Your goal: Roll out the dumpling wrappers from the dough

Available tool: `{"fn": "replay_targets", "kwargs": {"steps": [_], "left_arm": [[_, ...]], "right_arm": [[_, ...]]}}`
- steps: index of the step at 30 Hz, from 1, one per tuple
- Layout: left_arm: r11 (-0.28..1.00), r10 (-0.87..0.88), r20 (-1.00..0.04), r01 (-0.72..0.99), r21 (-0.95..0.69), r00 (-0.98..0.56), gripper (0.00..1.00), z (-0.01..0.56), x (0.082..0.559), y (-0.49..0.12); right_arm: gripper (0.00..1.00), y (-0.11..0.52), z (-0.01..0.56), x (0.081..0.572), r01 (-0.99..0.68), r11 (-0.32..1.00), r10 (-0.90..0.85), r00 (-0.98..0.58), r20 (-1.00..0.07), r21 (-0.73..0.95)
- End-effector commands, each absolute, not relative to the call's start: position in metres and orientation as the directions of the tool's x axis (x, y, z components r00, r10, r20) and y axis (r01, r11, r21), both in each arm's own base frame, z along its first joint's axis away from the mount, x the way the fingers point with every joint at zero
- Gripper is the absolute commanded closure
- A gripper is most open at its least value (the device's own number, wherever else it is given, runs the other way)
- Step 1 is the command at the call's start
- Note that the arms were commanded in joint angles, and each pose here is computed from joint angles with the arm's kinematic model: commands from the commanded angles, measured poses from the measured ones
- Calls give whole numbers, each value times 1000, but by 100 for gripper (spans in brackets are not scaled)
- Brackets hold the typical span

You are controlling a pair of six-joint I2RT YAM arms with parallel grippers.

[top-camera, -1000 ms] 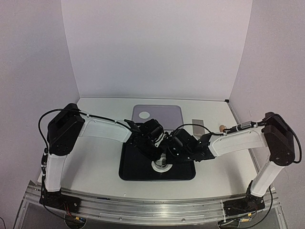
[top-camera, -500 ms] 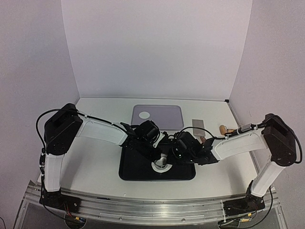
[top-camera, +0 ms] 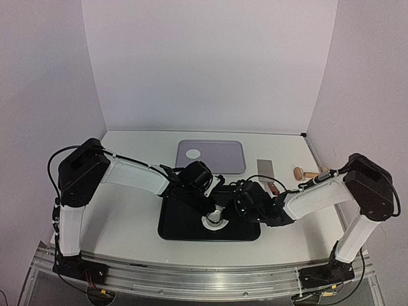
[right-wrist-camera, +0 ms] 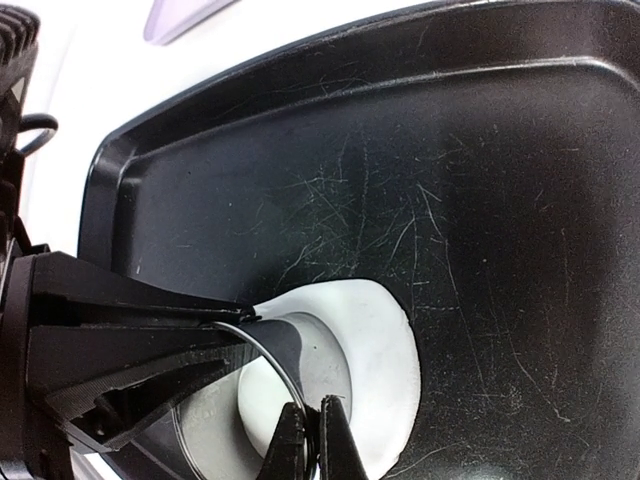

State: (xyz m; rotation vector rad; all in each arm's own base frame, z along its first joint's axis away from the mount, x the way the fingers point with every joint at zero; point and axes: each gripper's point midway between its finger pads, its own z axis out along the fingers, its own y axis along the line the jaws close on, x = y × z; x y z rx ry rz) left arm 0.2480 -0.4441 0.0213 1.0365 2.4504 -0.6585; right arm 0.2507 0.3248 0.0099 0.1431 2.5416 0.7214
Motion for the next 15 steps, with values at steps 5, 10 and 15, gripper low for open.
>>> {"fn": "replay_targets", "kwargs": {"steps": [5, 10, 15], "left_arm": [[604, 699, -210, 722, -336, -683, 100, -72, 179, -393], [614, 699, -193, 716, -332, -689, 100, -86, 177, -383], [624, 699, -165, 706, -336, -696, 100, -102, 175, -370]], "right_arm": [[100, 159, -134, 114, 154, 985, 156, -987, 25, -84], [100, 148, -142, 103, 171, 980, 177, -983, 53, -106], [100, 143, -141, 99, 175, 978, 183, -981, 58, -112]]}}
